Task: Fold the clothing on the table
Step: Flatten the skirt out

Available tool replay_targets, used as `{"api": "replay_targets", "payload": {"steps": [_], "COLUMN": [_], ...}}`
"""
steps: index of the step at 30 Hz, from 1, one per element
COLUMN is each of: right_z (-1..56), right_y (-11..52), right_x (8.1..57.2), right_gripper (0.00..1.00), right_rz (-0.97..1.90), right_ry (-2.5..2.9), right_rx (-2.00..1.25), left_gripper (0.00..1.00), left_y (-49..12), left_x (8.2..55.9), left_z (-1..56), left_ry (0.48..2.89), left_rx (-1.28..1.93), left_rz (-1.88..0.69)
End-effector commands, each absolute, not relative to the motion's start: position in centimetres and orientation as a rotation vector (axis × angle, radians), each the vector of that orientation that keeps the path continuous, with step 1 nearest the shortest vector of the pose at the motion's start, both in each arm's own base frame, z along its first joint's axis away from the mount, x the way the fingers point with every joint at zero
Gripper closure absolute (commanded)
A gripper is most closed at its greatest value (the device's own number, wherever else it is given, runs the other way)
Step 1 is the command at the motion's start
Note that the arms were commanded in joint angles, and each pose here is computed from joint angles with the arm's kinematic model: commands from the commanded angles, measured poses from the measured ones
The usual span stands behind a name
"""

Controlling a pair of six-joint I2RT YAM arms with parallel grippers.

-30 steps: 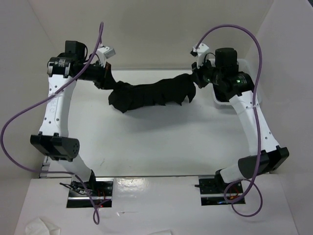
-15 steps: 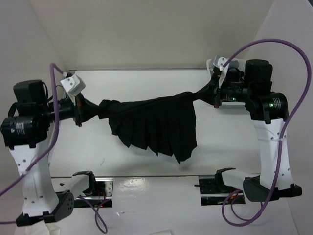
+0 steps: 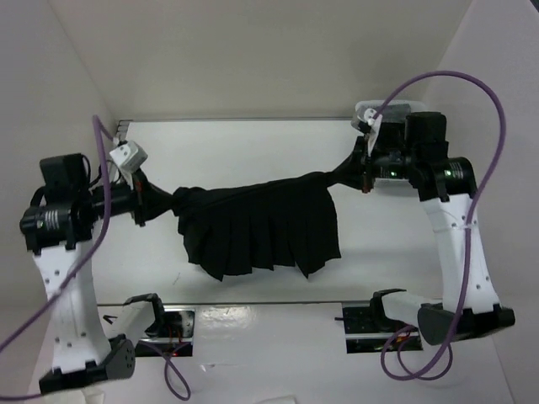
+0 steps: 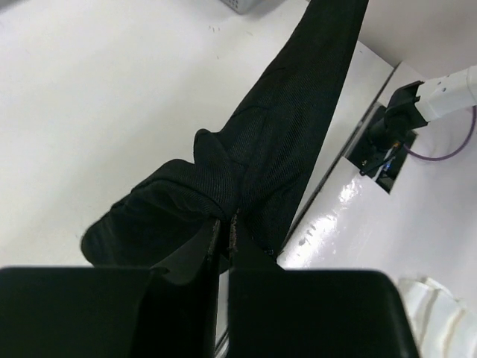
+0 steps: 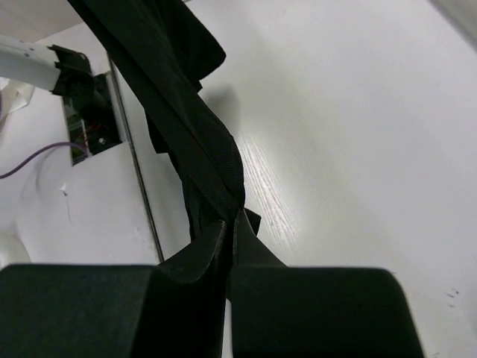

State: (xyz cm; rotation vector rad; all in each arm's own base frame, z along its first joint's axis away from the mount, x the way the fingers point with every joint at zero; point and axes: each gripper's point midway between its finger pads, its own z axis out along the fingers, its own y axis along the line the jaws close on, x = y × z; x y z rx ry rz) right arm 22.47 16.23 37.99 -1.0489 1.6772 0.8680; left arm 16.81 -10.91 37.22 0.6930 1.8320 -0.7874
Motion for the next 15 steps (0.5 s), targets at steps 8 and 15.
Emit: {"api": "replay_targets", "payload": {"steps": [8,15], "right_z": [29.0,25.4], "right_y": [14.7,13.7], "right_x": [38.7,48.1], "right_gripper": [1.00,1.00], "right_rz": [0.376,0.174], "right_ry": [1.954,2.009], "right_rx": [-0.846,-0.717], "left_gripper": [1.00,1.00], "left_y": [-7.4,-7.1], "left_x": [32.4,43.4], "left_z": [26.7,23.8], "left_ry": [2.156,2.257], "left_rx": [0.608,0.567], "left_rz": [-0.788,-0.626]}}
